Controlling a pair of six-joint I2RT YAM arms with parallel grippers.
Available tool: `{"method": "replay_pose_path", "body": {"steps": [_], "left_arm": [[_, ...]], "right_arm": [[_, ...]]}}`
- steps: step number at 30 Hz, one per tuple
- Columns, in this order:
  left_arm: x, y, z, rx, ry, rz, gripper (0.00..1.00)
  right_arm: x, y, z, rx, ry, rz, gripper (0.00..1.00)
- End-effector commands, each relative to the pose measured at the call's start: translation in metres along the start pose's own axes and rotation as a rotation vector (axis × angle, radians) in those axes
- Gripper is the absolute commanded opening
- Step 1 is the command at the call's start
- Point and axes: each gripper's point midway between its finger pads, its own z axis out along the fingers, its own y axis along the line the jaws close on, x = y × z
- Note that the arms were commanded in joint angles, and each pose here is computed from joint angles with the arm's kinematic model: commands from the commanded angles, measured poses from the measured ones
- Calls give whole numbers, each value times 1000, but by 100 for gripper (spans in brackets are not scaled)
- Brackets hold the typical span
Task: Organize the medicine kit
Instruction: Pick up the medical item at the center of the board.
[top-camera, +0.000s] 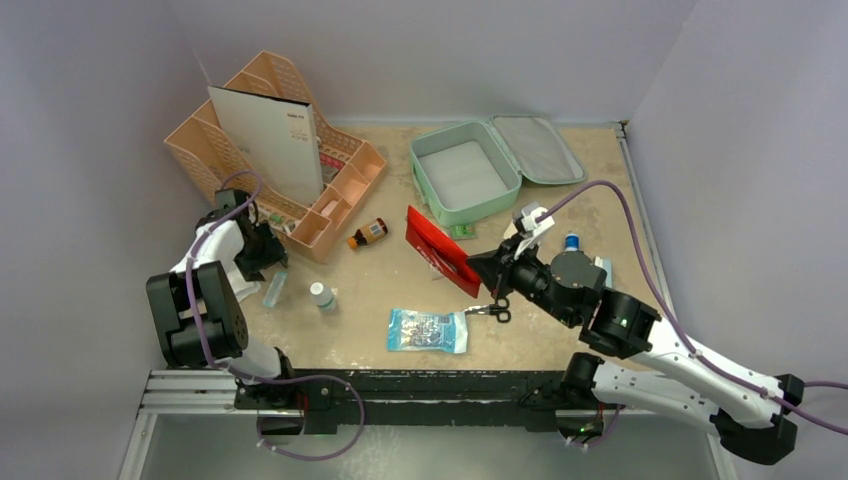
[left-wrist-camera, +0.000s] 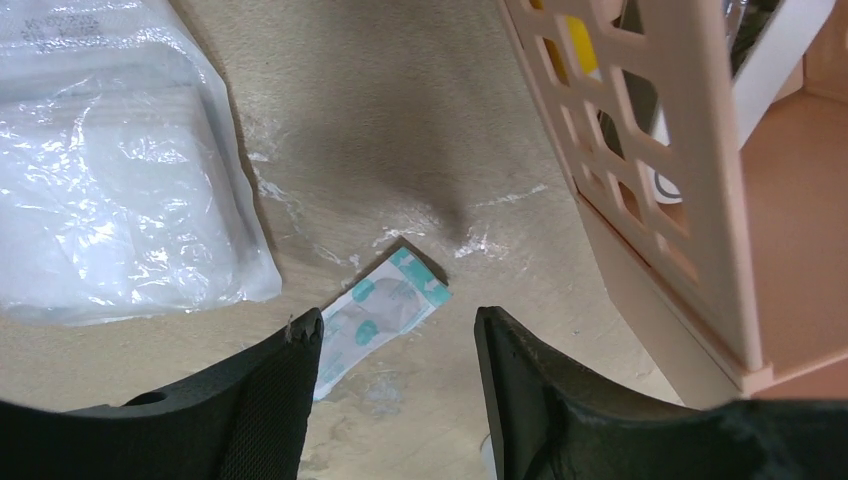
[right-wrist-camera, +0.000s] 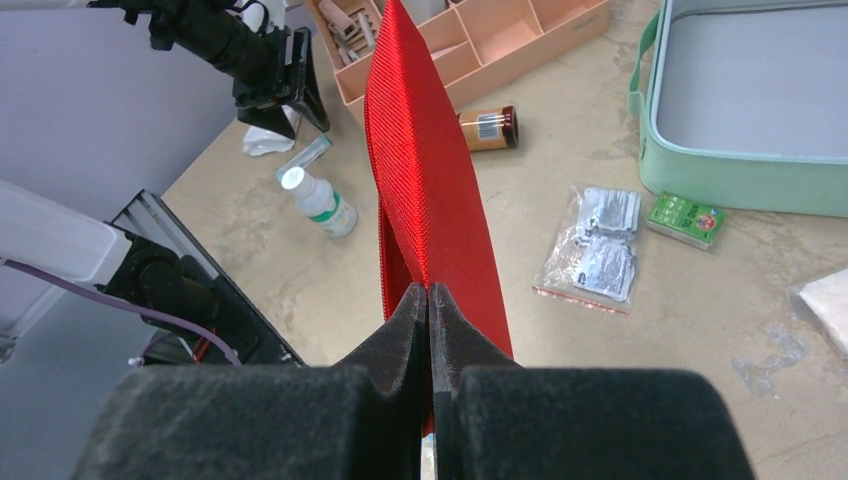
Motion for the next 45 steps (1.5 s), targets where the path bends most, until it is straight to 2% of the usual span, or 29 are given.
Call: {"method": "replay_pose_path", "body": {"steps": [1, 15, 20, 30, 34, 41, 45], "left_arm": [[-11, -2, -1, 24, -24, 5, 57], [26, 10, -1, -23, 83, -47, 54], [28, 9, 5, -24, 106, -45, 54], [31, 10, 15, -34, 148, -27, 41], [33, 7, 12, -23, 148, -26, 39], [38, -22, -6, 132, 141, -123, 35], [27, -10, -11, 59, 94, -94, 35]], "right_arm": [[-4, 1, -4, -11, -18, 13, 0], [-18, -3, -14, 9, -63, 17, 0], [-21, -3, -16, 9, -76, 28, 0], [-24, 1, -16, -4, -80, 30, 0], [-24, -1, -17, 1, -83, 31, 0], [-15, -4, -19, 7, -67, 42, 0], [-15, -4, -20, 4, -65, 40, 0]]}}
